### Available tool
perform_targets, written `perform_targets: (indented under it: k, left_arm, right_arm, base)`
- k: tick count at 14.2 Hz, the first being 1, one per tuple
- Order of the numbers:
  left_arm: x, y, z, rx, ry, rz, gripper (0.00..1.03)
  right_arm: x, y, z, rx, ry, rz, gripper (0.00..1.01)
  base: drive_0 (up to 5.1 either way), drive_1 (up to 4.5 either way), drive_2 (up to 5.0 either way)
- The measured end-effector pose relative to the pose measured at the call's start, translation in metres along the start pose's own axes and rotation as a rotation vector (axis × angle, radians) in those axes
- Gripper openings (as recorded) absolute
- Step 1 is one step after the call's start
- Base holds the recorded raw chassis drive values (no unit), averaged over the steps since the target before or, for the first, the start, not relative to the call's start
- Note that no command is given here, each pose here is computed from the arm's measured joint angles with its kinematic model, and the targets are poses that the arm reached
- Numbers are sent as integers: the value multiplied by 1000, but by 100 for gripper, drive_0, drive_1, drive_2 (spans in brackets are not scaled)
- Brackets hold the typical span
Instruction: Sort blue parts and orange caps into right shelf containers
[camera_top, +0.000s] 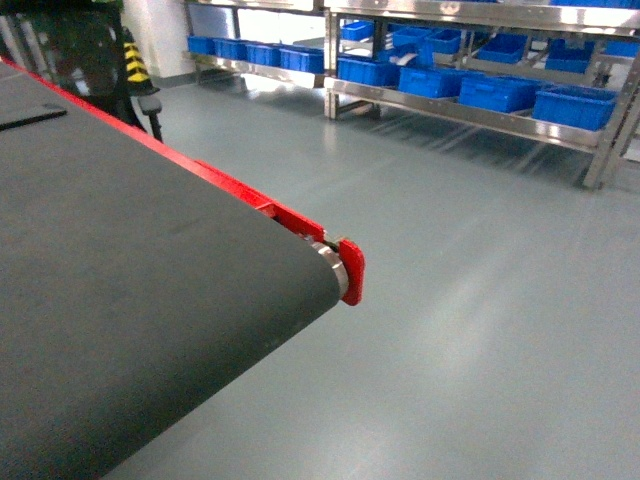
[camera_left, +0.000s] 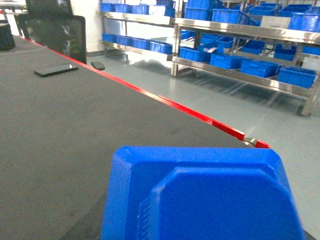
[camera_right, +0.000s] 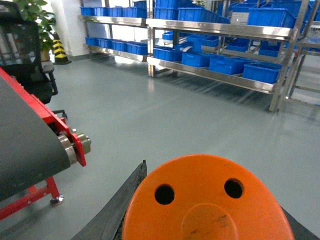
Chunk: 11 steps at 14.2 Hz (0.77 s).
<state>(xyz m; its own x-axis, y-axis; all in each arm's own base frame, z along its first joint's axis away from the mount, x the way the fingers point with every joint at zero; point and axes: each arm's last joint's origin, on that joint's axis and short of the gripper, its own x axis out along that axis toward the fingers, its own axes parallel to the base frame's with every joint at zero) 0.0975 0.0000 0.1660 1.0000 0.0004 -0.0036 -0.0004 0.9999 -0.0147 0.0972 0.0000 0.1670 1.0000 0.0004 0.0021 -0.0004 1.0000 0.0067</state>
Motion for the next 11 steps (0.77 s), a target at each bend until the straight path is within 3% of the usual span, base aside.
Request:
perform_targets:
  k: [11]
  left_arm:
    - [0, 0, 0, 0, 0, 0, 41]
  right_arm:
    - [0, 0, 0, 0, 0, 0, 43]
  base:
    - [-157, -157, -157]
